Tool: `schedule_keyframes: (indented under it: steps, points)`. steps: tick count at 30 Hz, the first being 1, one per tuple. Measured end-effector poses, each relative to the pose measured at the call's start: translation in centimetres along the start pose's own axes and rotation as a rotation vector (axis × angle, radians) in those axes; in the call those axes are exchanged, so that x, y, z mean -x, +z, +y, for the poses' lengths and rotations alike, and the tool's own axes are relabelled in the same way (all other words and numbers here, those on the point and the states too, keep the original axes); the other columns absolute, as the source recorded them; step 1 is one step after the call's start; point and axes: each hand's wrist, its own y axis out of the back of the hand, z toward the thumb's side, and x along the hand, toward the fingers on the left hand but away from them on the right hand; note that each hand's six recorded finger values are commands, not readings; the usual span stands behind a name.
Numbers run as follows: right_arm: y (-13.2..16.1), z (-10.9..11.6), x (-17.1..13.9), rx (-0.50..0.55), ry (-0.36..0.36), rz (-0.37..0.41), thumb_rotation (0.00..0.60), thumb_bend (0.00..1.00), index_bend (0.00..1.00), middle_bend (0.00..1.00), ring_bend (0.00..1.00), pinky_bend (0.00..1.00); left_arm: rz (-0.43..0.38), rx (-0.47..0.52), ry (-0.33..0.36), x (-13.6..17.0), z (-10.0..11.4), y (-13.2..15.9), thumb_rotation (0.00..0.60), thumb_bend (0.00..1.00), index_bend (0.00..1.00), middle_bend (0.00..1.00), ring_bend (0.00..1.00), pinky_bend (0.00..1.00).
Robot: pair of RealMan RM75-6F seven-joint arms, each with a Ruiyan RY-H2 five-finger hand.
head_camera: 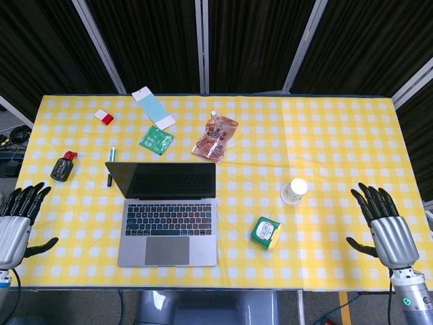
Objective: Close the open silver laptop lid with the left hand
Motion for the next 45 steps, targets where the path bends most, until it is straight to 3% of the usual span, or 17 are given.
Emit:
schedule_keyframes:
  steps: [10, 11, 13, 15, 18, 20, 23, 30, 34, 37, 39, 42, 45]
  points:
    - [-0.4, 0.2, 0.0, 0.002, 0.003, -0.019, 0.600, 0.00, 0.00, 0.00, 0.00, 0.00, -0.007, -0.001, -0.013, -0.5, -0.5, 0.0, 0.600, 0.02, 0.00, 0.00, 0.00, 0.00]
    - [-0.4, 0.2, 0.1, 0.005, 0.002, -0.018, 0.600, 0.00, 0.00, 0.00, 0.00, 0.00, -0.011, 0.001, -0.015, -0.8, -0.6, 0.1, 0.600, 0.09, 0.00, 0.00, 0.00, 0.00]
    - [-0.5, 0.3, 0.1, 0.007, 0.000, -0.017, 0.600, 0.00, 0.00, 0.00, 0.00, 0.00, -0.032, 0.009, -0.017, -1.5, -0.7, 0.6, 0.600, 0.35, 0.00, 0.00, 0.00, 0.00]
    - [-0.5, 0.2, 0.1, 0.009, 0.003, -0.019, 0.600, 0.00, 0.00, 0.00, 0.00, 0.00, -0.072, 0.041, -0.006, -2.7, -0.4, 1.7, 0.600, 0.69, 0.00, 0.00, 0.00, 0.00]
    - [-0.7, 0.1, 0.3, 0.012, 0.008, -0.026, 0.600, 0.00, 0.00, 0.00, 0.00, 0.00, -0.151, 0.099, 0.028, -5.8, 0.8, 4.2, 0.600, 0.95, 0.00, 0.00, 0.00, 0.00]
    - [-0.8, 0.1, 0.3, 0.011, 0.006, -0.028, 0.600, 0.00, 0.00, 0.00, 0.00, 0.00, -0.182, 0.108, 0.023, -7.1, 1.0, 5.3, 0.600, 1.00, 0.00, 0.00, 0.00, 0.00]
    - [-1.0, 0.0, 0.5, 0.012, -0.002, -0.032, 0.600, 0.00, 0.00, 0.00, 0.00, 0.00, -0.223, 0.114, -0.026, -9.5, 1.2, 7.2, 0.600, 1.00, 0.00, 0.00, 0.00, 0.00]
    - [-1.8, -0.7, 0.8, 0.009, 0.022, -0.058, 0.600, 0.00, 0.00, 0.00, 0.00, 0.00, -0.272, 0.108, -0.230, -15.6, 0.6, 12.1, 0.600, 1.00, 0.00, 0.00, 0.00, 0.00]
    - [-2.1, -1.0, 0.9, 0.006, 0.029, -0.069, 0.600, 0.00, 0.00, 0.00, 0.00, 0.00, -0.281, 0.091, -0.282, -18.0, 0.6, 14.5, 0.600, 1.00, 0.01, 0.00, 0.00, 0.03]
    - [-2.2, -0.9, 0.9, 0.007, 0.028, -0.073, 0.600, 0.00, 0.00, 0.00, 0.00, 0.00, -0.280, 0.105, -0.312, -19.0, 0.5, 15.9, 0.600, 1.00, 0.05, 0.03, 0.10, 0.19]
    - [-2.2, -0.9, 0.9, 0.008, 0.027, -0.074, 0.600, 0.00, 0.00, 0.00, 0.00, 0.00, -0.284, 0.112, -0.321, -19.3, 0.5, 16.6, 0.600, 1.00, 0.12, 0.14, 0.21, 0.29]
    - [-2.2, -0.9, 0.8, 0.005, 0.028, -0.074, 0.600, 0.00, 0.00, 0.00, 0.00, 0.00, -0.283, 0.115, -0.321, -19.4, 0.4, 16.8, 0.600, 1.00, 0.24, 0.25, 0.31, 0.35]
    - [-2.2, -1.0, 0.8, 0.004, 0.031, -0.074, 0.600, 0.00, 0.00, 0.00, 0.00, 0.00, -0.276, 0.126, -0.338, -19.3, 0.2, 16.7, 0.600, 1.00, 0.31, 0.29, 0.34, 0.36]
